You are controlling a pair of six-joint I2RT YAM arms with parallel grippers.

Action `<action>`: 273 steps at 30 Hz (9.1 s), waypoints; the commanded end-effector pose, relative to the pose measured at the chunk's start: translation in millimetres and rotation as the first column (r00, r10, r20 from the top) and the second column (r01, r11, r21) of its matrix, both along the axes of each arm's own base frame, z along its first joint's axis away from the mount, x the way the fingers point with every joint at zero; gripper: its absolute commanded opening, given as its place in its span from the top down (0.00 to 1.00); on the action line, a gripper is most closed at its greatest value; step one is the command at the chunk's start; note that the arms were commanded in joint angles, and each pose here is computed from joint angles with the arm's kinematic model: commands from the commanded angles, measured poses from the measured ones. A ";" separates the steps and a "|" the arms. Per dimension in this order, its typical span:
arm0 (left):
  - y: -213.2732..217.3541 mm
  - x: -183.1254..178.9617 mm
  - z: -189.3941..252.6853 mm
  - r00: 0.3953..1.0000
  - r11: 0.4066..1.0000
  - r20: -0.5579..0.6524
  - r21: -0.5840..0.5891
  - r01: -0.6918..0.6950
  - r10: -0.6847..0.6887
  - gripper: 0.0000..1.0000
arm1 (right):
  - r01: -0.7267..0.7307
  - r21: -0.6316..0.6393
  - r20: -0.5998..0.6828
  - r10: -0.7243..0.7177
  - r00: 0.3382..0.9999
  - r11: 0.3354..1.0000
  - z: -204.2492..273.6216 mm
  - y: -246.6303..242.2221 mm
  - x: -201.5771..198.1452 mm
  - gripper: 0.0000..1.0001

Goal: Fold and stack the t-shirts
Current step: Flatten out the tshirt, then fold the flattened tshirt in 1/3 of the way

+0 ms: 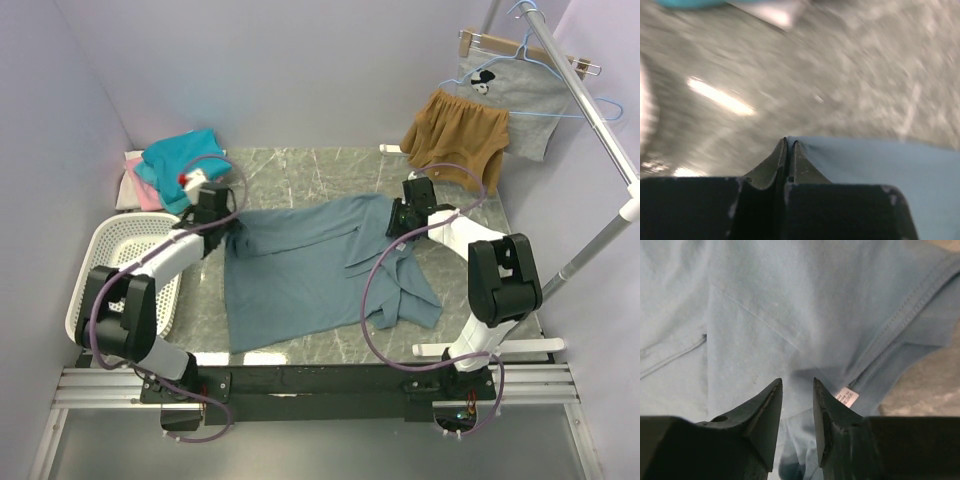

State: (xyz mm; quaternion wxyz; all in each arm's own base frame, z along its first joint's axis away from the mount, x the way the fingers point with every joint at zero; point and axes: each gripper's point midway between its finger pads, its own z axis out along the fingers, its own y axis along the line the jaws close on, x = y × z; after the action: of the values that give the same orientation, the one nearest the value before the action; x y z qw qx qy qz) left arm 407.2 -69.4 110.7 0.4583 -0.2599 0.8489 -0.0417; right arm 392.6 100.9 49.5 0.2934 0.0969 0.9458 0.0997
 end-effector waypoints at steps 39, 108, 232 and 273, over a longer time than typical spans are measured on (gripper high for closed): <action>17.3 -54.7 -86.2 0.980 0.986 -0.172 -0.118 -0.120 0.098 0.01 | -0.183 0.220 0.030 0.181 0.983 0.958 35.1 43.5 -30.1 0.47; 13.0 -19.5 -10.9 0.996 0.999 -0.084 -0.051 -0.018 0.014 0.99 | -0.167 0.138 0.042 0.162 0.986 0.976 37.2 28.1 -30.9 0.49; 44.5 -136.8 323.1 0.822 0.989 0.554 0.010 0.147 -0.127 0.99 | -0.036 0.070 0.765 -0.031 0.644 0.997 385.2 -39.5 -92.3 0.99; 48.6 31.1 -44.3 0.985 0.998 -0.164 0.050 -0.038 0.045 0.99 | 0.156 0.040 0.139 -0.160 0.977 0.987 75.3 -83.5 81.1 0.56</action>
State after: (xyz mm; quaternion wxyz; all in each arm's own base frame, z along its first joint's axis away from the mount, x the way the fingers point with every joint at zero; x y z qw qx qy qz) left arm 435.9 -22.3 64.8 0.3744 -0.2581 0.8906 0.0087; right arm 476.3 31.6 122.1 0.3610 0.1653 0.9085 0.1299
